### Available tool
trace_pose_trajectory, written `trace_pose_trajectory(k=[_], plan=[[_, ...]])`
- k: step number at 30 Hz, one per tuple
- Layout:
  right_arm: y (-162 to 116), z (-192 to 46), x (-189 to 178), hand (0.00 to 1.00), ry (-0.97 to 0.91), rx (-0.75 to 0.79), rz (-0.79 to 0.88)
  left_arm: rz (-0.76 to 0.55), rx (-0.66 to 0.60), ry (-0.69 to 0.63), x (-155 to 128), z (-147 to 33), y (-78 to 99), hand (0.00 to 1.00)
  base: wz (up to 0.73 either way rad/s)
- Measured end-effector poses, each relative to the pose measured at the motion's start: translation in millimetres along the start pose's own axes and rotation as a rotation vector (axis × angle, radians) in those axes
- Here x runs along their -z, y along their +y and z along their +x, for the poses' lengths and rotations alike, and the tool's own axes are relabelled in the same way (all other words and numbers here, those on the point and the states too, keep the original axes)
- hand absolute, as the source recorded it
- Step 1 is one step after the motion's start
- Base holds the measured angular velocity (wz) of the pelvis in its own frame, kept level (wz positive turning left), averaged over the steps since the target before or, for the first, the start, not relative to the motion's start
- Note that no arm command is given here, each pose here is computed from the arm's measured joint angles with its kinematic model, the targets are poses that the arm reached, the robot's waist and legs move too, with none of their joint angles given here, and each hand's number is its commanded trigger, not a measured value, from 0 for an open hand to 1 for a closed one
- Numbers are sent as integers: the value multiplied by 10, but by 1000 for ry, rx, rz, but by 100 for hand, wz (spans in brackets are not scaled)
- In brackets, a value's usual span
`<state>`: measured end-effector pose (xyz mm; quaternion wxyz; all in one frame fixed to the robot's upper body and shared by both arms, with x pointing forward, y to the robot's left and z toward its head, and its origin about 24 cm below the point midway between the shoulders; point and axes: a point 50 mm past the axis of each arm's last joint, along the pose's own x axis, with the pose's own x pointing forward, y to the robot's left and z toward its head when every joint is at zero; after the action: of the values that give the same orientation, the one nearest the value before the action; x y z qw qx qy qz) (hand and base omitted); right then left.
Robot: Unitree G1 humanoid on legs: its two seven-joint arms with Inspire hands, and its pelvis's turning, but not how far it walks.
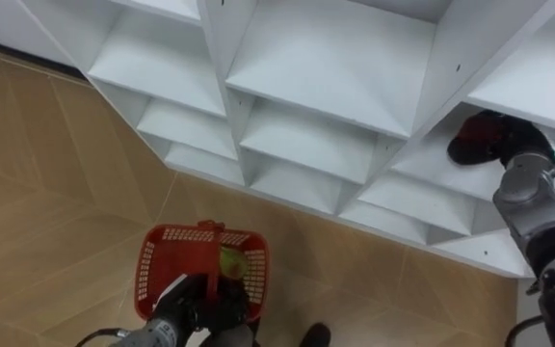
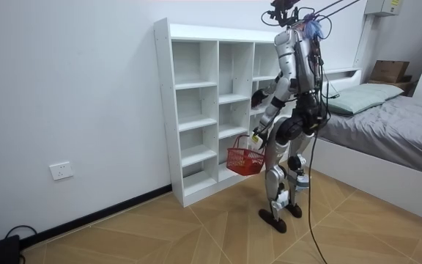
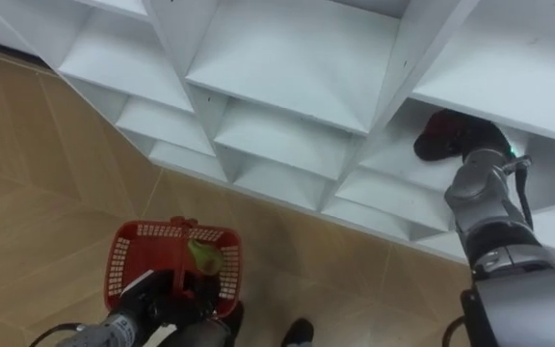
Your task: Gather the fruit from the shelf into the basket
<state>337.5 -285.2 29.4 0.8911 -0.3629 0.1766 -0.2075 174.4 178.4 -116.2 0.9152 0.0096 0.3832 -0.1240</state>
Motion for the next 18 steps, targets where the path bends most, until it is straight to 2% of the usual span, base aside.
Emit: trace_pose_trajectory(k=[8,13,18], plan=[[76,-49,-66,100,-43,-29,61,-1,-7,21,62,-33,2,100,0],[341,-269,155,100,-30,-119,91,-25,14,4,106,-85,-105,100,-1],[536,-427,228,100,-22,-176,113,-35,-9,3,137,-113,-126,100,-1]])
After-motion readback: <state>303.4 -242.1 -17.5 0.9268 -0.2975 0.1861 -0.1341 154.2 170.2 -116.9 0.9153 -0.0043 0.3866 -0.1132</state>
